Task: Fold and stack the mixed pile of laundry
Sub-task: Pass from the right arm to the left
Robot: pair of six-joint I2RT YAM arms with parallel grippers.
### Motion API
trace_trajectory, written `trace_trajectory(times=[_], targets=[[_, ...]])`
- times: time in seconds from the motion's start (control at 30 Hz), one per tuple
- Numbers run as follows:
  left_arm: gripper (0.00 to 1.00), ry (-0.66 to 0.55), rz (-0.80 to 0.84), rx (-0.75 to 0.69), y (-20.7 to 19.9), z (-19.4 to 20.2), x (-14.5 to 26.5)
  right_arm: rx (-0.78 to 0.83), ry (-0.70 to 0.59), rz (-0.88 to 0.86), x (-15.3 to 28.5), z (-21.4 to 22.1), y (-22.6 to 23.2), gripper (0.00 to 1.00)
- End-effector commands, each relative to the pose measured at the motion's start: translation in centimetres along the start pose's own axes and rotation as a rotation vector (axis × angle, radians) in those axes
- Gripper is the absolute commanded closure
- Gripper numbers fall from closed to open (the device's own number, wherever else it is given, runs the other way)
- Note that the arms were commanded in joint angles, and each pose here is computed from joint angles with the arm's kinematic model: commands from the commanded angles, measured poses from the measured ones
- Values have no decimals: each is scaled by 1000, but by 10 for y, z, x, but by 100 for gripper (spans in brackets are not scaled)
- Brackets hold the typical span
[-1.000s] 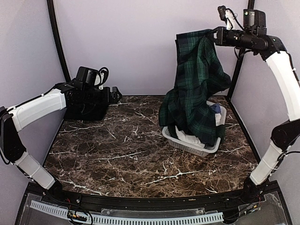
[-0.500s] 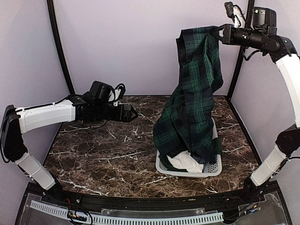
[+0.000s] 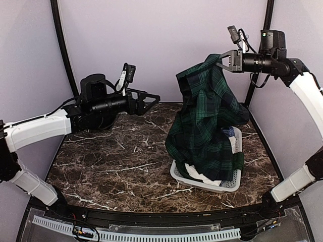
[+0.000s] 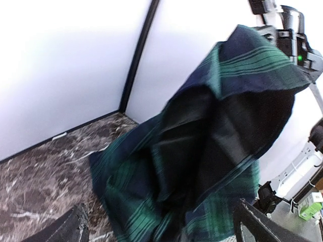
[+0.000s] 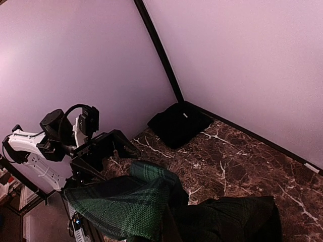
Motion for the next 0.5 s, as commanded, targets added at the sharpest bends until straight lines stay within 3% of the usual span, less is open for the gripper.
trace_trajectory(times=[0.0,0.23,0.47], targets=[[1,-130,207,-200,-38,-20,-30,47,-53,-176,-1,-9,24,100],[1,-155,288,-383,-67,-10,-82,1,14,-294,-18,15,28,100],[1,-211,333,-407,-78,0,-129,-49,81,-407,-46,35,38,100]])
Point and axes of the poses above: each gripper's point midway between its finger pads, its own x axis back along the fingers, its own y axis along the line the jaws close on, z = x × y, the point moved 7 cm from there along x, back along the fingers, and after that the axes turned 1 degree about x, right-handed, at the moved point
